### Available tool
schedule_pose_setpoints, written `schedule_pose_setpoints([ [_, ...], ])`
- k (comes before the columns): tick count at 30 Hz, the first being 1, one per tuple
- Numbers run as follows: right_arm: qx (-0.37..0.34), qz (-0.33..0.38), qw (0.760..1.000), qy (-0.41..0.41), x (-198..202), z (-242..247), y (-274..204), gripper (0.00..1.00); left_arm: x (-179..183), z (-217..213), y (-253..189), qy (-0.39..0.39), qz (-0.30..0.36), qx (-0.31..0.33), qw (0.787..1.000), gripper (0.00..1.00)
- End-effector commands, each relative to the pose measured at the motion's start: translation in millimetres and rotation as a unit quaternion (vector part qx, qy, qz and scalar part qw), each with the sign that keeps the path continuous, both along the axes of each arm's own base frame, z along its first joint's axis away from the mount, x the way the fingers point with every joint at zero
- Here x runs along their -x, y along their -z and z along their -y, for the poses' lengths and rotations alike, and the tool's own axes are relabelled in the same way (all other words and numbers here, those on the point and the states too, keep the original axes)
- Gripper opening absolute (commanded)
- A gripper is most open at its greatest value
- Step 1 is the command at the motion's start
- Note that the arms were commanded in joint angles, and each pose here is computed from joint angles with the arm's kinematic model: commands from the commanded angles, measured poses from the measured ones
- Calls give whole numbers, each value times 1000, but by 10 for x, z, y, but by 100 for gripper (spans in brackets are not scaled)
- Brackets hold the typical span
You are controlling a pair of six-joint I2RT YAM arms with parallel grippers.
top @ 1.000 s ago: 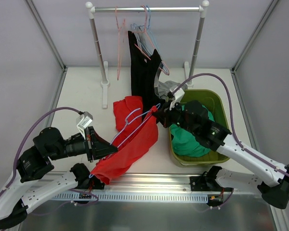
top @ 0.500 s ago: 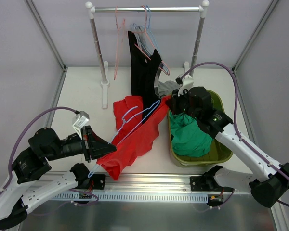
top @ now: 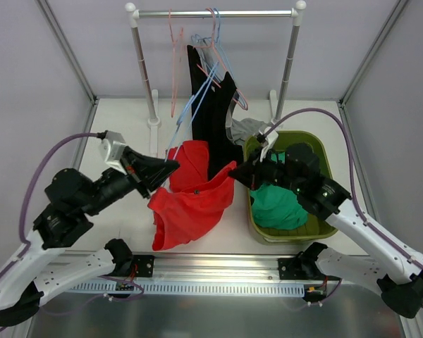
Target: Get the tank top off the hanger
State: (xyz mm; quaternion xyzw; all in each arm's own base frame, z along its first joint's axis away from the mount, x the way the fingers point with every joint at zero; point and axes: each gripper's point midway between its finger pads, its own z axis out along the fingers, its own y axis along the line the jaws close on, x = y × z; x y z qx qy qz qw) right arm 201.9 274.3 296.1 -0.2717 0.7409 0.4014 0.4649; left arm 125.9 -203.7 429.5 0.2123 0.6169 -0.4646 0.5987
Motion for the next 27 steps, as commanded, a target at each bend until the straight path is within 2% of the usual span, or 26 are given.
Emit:
schedule_pose_setpoints([
  [1, -39, -9, 997, -63, 417, -109, -61, 0, -446, 32, -539, -97, 166, 45, 980, 0],
  [3, -39, -13, 997, -72, 538, -113, 0, 0, -569, 76, -633, -123, 232, 33, 964, 0],
  [4, -29, -21, 997, -65, 546, -101, 125, 0, -585, 43, -802, -141, 268, 60, 951, 0],
  [7, -17, -32, 998, -51, 553, -80, 292, 0, -726, -23, -1061, -191, 293, 78, 934, 0],
  [10, 9, -53, 998, -25, 496, -71, 592, 0, -740, 42, -1185, -179, 279, 81, 940, 0],
  [14, 25, -80, 996, -14, 431, -187, 866, 0, -745, 23, -1078, -172, 221, 99, 955, 0],
  [20, 43, -110, 992, -40, 420, -524, 1102, 0, -785, -96, -879, -203, 220, 114, 948, 0],
  [21, 42, -111, 992, -42, 427, -565, 1098, 3, -804, -99, -860, -206, 213, 110, 949, 0],
  [22, 44, -109, 993, -30, 383, -578, 1116, 11, -822, -101, -841, -208, 203, 104, 951, 0],
  [23, 51, -112, 992, -23, 351, -594, 1175, 25, -858, -113, -808, -214, 178, 109, 954, 0],
  [24, 53, -115, 992, -17, 337, -603, 1194, 56, -873, -125, -808, -218, 164, 111, 956, 0],
  [26, 57, -116, 992, -12, 304, -619, 1209, 69, -953, -69, -639, -220, 115, 94, 964, 0],
  [27, 57, -115, 992, -12, 301, -618, 1206, 83, -952, -80, -680, -220, 102, 94, 965, 0],
])
